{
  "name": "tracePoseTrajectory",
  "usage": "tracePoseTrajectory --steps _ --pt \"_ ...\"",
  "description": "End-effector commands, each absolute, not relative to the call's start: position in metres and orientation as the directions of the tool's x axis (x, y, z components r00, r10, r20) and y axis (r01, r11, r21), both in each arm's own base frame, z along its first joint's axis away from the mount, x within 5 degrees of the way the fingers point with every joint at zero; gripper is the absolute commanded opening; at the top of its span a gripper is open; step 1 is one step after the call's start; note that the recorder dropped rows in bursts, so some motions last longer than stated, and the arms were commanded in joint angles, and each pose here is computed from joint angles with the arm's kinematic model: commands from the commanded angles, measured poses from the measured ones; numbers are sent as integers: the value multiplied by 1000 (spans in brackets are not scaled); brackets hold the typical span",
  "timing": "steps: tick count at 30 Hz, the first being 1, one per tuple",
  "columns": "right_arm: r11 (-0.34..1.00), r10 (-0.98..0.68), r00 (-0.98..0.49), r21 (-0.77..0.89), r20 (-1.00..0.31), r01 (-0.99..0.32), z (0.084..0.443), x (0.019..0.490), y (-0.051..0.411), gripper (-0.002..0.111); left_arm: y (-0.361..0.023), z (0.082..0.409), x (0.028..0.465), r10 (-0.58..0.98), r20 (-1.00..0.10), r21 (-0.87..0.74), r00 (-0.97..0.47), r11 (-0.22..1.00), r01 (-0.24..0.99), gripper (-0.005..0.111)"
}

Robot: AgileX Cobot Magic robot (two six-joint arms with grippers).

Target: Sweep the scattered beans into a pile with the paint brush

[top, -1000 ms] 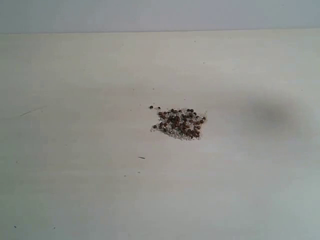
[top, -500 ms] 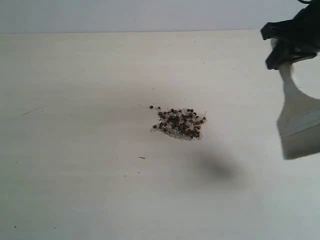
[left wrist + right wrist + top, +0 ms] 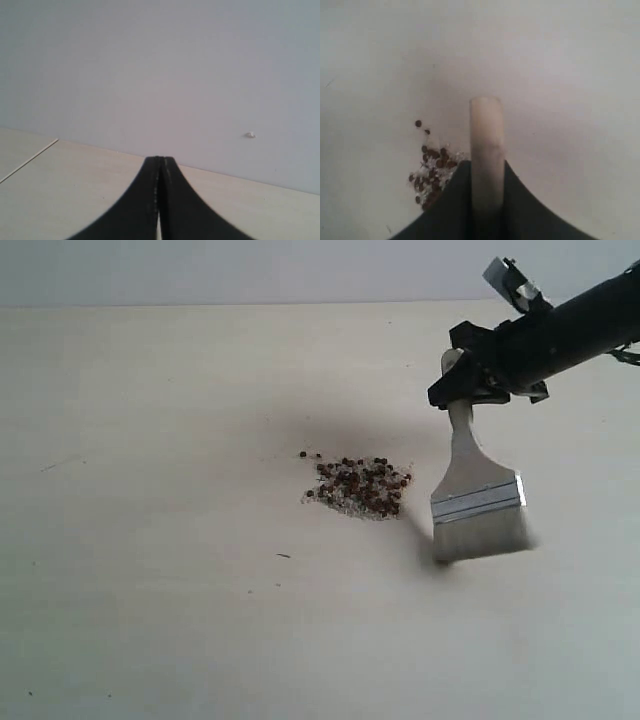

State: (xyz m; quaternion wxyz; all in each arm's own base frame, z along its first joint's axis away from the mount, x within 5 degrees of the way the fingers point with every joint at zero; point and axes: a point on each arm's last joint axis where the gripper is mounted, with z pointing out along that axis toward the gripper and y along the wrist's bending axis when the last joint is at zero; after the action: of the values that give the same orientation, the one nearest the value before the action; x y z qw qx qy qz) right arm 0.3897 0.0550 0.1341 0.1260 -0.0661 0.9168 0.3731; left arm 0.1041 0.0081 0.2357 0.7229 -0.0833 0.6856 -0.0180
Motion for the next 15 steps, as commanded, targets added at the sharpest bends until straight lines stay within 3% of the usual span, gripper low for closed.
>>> tracePoseTrajectory --steps 1,10,15 --pt "731 -24 -947 640 -321 -236 128 400 53 0 8 235 104 -145 -988 -150 58 985 -86 0" --pt "794 -51 -930 549 -365 -259 124 404 46 0 8 235 104 -145 -988 -150 58 985 -86 0" --pt "848 -79 -912 454 -402 -274 120 408 39 10 8 235 104 -145 -988 -150 58 985 -86 0"
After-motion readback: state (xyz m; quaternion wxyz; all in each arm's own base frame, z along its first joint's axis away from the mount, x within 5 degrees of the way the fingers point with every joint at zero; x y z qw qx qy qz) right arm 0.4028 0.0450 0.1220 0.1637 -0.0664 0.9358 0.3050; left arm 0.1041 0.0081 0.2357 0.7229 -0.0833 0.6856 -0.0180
